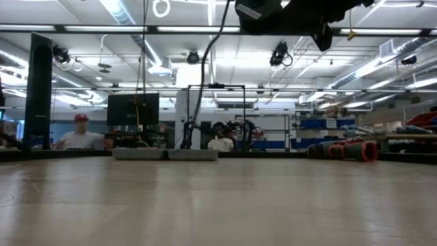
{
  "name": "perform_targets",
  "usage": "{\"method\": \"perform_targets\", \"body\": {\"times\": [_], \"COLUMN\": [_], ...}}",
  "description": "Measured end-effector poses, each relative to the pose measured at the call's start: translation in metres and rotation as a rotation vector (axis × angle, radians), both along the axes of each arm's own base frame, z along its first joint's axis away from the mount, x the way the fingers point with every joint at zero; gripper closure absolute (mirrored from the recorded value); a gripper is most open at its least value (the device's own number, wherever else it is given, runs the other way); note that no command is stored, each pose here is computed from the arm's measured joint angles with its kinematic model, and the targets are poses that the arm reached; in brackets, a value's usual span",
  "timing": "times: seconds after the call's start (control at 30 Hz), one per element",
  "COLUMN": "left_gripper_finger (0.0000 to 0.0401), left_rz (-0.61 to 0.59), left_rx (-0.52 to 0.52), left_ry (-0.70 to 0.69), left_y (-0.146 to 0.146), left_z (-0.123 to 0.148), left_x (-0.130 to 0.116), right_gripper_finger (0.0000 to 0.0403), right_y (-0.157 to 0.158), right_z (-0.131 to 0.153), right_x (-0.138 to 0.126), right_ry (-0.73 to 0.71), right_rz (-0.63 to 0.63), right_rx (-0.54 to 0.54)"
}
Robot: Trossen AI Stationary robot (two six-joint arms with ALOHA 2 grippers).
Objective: Coil cords
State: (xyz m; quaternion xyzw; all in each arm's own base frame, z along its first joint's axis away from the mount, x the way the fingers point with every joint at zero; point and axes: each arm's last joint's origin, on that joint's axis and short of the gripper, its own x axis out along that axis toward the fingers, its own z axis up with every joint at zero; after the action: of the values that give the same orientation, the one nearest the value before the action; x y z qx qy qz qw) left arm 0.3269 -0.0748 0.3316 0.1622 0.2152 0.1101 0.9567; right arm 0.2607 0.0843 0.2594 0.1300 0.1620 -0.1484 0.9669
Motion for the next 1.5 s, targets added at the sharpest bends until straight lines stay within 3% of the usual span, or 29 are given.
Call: {"method": "perform_targets", "body": {"times": [0.37, 0.63, 0.83, 1.23, 1.5], "left_gripper_finger": [0.0397, 0.0372, 0.037, 0.0368, 0.0333], "left_rz": [0.008, 0.06, 0.098, 0.118, 0.123], "left_rx": [0.06, 0.074, 0.2, 0.285, 0.313], "left_ry": [0.03, 0.032, 0.01, 0.013, 0.022], "left_y": [0.0, 0.004, 0.002, 0.001, 0.0], "left_z": [-0.006, -0.018, -0.026, -0.036, -0.039], "left_x": [0.004, 0.017, 0.031, 0.043, 0.045], "right_gripper_finger": [0.0403, 0.0403, 0.0403, 0.0403, 0.0403], "right_y": [-0.005, -0.005, -0.005, -0.004, -0.003], "right_z": [-0.006, -0.008, -0.01, -0.011, -0.011], "right_x": [0.002, 0.002, 0.0, -0.001, -0.001], "right_ry": [0.054, 0.07, 0.092, 0.099, 0.098], "right_rz": [0.023, 0.045, 0.028, 0.035, 0.038], "right_rx": [0.021, 0.046, 0.054, 0.053, 0.054]}}
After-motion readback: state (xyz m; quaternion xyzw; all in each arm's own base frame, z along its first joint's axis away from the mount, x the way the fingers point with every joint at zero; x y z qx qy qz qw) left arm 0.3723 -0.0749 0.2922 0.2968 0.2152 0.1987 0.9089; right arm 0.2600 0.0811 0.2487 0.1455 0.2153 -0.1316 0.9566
